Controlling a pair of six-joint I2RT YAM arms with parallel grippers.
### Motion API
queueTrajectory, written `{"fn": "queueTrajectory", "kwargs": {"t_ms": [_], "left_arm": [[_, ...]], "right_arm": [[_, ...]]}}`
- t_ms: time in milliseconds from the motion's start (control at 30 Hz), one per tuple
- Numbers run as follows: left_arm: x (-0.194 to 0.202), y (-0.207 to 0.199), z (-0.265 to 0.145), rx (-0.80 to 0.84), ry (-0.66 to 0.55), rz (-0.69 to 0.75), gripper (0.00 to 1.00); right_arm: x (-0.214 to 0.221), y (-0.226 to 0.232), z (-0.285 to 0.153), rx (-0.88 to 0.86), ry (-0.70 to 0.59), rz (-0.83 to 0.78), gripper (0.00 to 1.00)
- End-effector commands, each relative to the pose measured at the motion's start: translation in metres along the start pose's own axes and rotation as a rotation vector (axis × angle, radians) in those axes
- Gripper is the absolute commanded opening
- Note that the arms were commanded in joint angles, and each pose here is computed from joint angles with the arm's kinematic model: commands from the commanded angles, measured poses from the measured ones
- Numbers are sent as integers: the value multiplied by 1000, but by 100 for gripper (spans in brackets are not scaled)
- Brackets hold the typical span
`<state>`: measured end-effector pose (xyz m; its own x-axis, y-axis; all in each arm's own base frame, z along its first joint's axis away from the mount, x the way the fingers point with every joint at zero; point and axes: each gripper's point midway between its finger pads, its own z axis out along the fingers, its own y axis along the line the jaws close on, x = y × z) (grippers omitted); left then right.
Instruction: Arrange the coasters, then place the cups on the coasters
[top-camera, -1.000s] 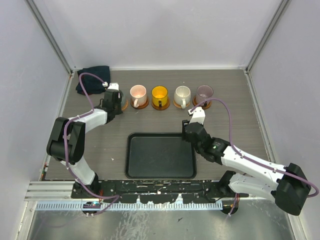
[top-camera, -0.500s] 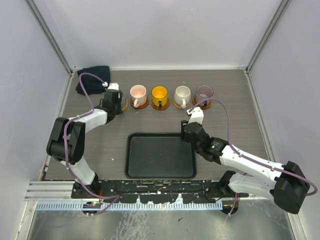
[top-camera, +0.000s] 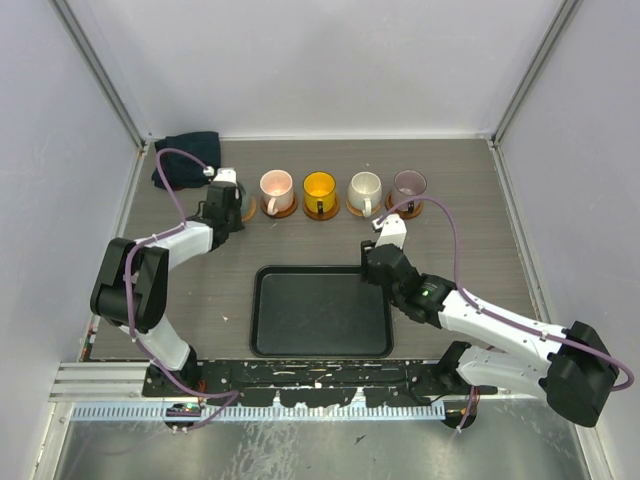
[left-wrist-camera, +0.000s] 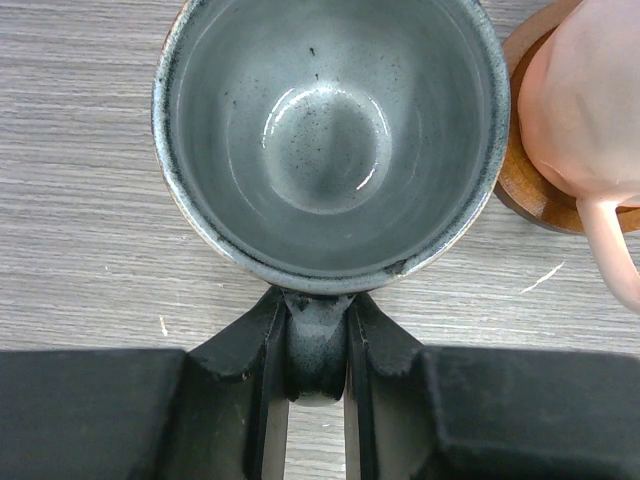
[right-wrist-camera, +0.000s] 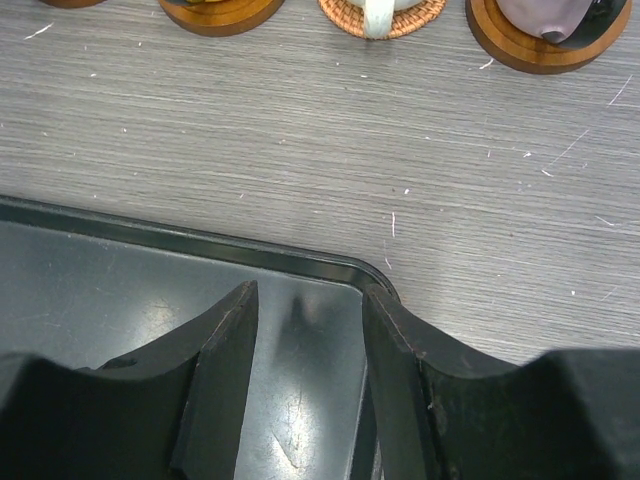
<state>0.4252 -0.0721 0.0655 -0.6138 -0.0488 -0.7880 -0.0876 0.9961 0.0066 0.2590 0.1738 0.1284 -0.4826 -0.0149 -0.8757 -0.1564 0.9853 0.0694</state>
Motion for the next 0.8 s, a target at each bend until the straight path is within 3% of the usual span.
{"fn": "queueTrajectory", "kwargs": {"t_ms": [0,767], "left_arm": [[-77,0,-20,11,-248,-62,0],[-56,-2,-4,7,-188,-56,0]], "right_arm": [[-12,6,2,-18,-41,41,51],[-13,9,4,-27,-37,36,51]]}}
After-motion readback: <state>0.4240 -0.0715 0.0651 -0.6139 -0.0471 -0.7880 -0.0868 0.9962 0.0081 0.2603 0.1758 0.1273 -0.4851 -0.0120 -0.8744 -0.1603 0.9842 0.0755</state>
